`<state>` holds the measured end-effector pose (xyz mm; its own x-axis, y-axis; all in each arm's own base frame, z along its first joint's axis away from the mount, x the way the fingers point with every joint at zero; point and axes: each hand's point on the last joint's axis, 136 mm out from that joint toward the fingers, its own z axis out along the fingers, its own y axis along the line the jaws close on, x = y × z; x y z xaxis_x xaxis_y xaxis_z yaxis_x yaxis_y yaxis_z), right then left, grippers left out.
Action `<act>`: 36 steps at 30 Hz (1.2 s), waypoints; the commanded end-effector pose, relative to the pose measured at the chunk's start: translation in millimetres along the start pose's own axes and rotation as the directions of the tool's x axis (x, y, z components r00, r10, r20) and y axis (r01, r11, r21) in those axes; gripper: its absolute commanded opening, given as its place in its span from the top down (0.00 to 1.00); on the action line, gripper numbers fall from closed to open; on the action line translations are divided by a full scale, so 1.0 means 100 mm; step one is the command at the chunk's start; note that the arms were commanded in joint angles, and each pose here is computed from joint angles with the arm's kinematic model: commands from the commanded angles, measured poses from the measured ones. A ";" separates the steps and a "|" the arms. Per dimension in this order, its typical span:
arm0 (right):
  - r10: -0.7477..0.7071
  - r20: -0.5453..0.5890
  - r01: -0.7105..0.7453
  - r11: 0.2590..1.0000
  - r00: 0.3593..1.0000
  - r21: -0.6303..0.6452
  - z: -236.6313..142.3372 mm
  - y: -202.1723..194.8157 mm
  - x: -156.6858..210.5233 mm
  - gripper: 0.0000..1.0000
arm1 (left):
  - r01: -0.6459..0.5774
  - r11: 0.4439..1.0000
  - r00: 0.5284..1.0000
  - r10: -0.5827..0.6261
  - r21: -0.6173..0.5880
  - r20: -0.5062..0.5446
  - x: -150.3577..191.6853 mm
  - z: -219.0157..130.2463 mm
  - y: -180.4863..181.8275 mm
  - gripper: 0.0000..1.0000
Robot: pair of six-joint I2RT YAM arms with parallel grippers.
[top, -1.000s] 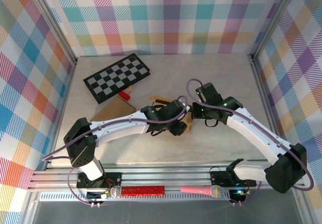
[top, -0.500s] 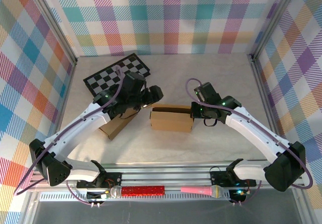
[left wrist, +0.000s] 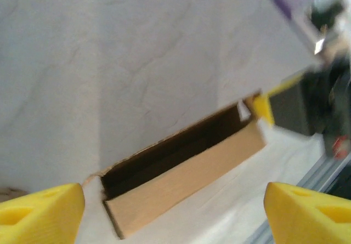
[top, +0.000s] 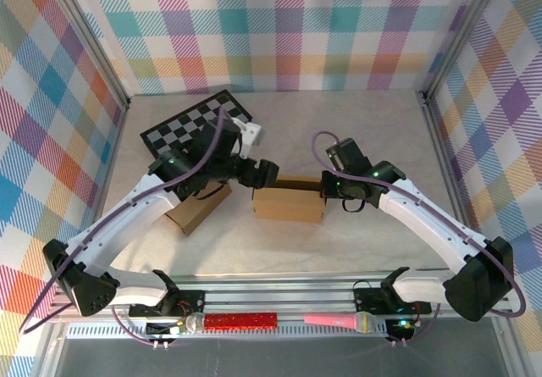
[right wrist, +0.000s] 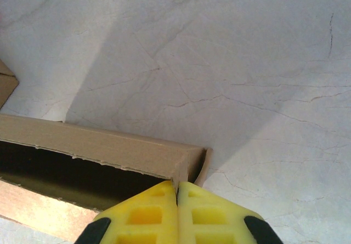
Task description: Fold the paper box
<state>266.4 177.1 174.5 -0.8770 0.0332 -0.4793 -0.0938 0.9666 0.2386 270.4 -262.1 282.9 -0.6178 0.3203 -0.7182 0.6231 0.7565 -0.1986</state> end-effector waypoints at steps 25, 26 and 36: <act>-0.012 -0.064 0.014 1.000 0.998 0.024 0.04 -0.01 0.12 1.00 | -0.741 0.560 0.525 0.827 0.372 -0.200 0.81 0.82 0.11 0.00; -0.012 -0.065 0.014 1.000 0.998 0.023 0.04 -0.01 0.12 1.00 | -0.731 0.563 0.525 0.825 0.387 -0.208 0.86 0.85 0.11 0.00; -0.012 -0.067 0.013 1.000 0.998 0.013 0.05 0.02 0.11 1.00 | -0.722 0.609 0.560 0.793 0.328 -0.240 0.84 1.08 0.17 0.12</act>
<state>268.9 180.0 173.8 -0.8776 0.0288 -0.4786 -0.0964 0.9672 0.2350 276.1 -277.9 142.8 0.0386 0.9259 -0.3758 0.9861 0.0255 0.1641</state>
